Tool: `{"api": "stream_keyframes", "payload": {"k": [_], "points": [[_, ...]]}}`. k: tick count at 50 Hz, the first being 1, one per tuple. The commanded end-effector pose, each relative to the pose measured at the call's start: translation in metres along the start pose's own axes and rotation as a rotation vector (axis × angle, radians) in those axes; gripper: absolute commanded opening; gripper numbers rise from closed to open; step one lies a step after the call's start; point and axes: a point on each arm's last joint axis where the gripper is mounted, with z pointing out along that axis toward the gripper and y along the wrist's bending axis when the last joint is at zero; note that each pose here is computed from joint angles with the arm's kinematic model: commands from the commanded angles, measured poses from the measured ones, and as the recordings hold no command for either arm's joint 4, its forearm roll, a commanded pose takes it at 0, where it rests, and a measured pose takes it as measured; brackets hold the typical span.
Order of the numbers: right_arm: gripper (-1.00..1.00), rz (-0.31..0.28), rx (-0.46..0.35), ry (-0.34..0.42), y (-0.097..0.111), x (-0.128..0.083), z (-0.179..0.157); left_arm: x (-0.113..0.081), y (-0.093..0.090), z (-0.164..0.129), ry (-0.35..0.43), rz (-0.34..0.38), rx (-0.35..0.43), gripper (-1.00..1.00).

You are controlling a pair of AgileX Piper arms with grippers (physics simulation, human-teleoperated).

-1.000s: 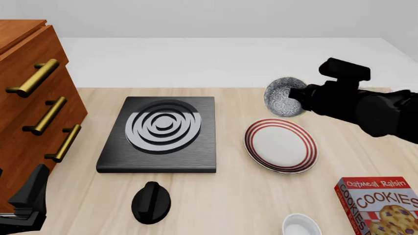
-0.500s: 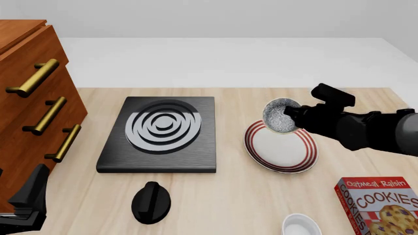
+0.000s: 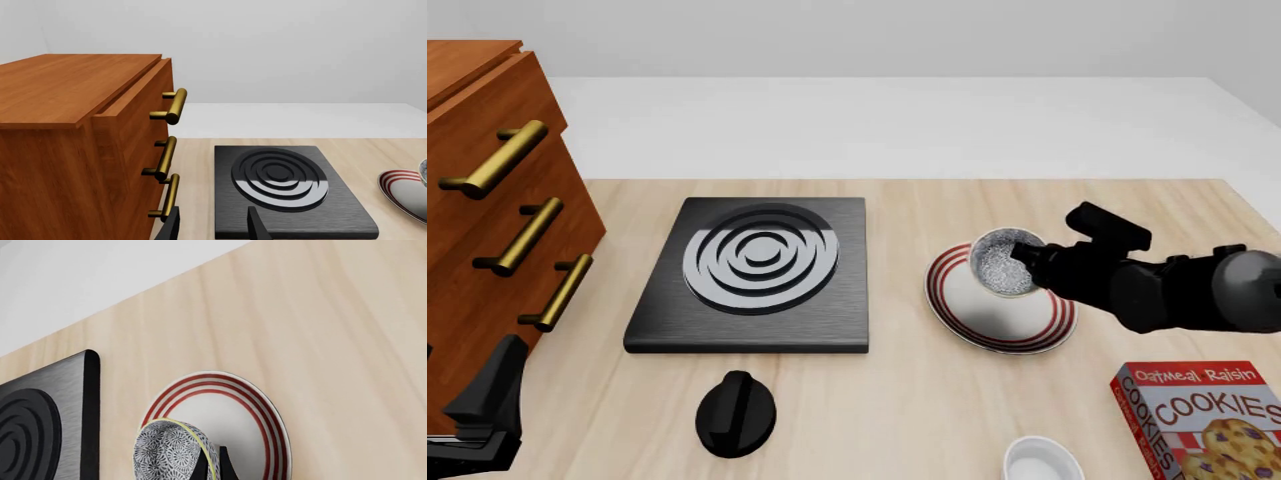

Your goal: Pick the akita bowl on the ramekin and place it on the plate.

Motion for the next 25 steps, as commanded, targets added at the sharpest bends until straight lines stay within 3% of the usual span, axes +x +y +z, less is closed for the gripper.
{"api": "stream_keyframes", "payload": {"k": [1,25], "points": [[-1.0,0.033,0.009,0.006,-0.006,0.009,0.006,0.0,0.0,0.0,0.001,0.001,0.0,1.0],[-1.0,0.051,0.022,0.034,-0.014,0.025,0.023,0.0,0.0,0.0,-0.001,-0.001,0.0,1.0]]}}
